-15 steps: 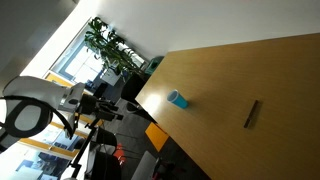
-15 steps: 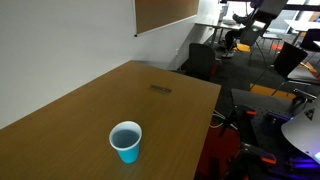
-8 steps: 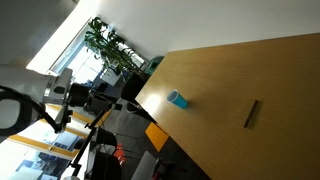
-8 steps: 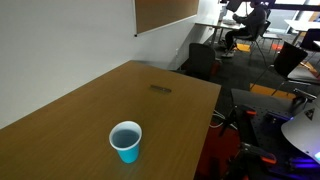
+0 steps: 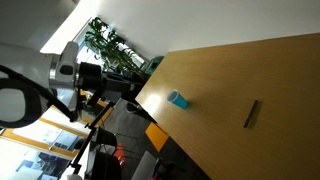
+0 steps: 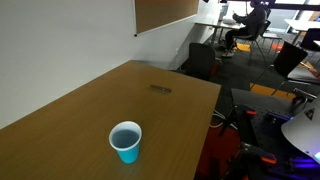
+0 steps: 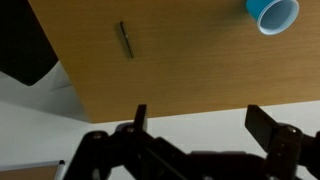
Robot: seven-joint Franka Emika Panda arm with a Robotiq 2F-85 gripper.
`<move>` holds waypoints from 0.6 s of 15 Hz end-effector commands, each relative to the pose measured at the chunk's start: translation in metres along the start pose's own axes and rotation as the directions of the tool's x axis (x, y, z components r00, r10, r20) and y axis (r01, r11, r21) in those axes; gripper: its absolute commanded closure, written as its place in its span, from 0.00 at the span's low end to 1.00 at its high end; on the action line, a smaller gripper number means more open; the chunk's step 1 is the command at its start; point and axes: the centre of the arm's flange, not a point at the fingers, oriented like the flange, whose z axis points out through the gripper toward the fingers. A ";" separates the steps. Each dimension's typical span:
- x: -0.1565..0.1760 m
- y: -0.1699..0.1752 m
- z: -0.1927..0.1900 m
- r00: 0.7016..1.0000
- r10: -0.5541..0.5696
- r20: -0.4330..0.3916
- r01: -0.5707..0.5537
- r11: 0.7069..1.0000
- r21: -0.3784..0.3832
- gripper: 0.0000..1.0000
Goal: Put the pen in the cup
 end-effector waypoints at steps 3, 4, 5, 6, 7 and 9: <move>0.055 0.046 0.054 1.000 0.016 0.007 -0.015 0.999 -0.042 0.00; 0.058 0.053 0.063 1.000 0.015 0.013 -0.015 0.999 -0.048 0.00; 0.061 0.061 0.071 1.000 0.015 0.021 -0.014 0.998 -0.055 0.00; 0.062 0.068 0.079 0.999 0.016 0.028 -0.015 0.998 -0.061 0.00; 0.063 0.076 0.087 0.999 0.020 0.035 -0.017 0.997 -0.069 0.00; 0.064 0.087 0.102 0.998 0.031 0.048 -0.027 0.997 -0.071 0.00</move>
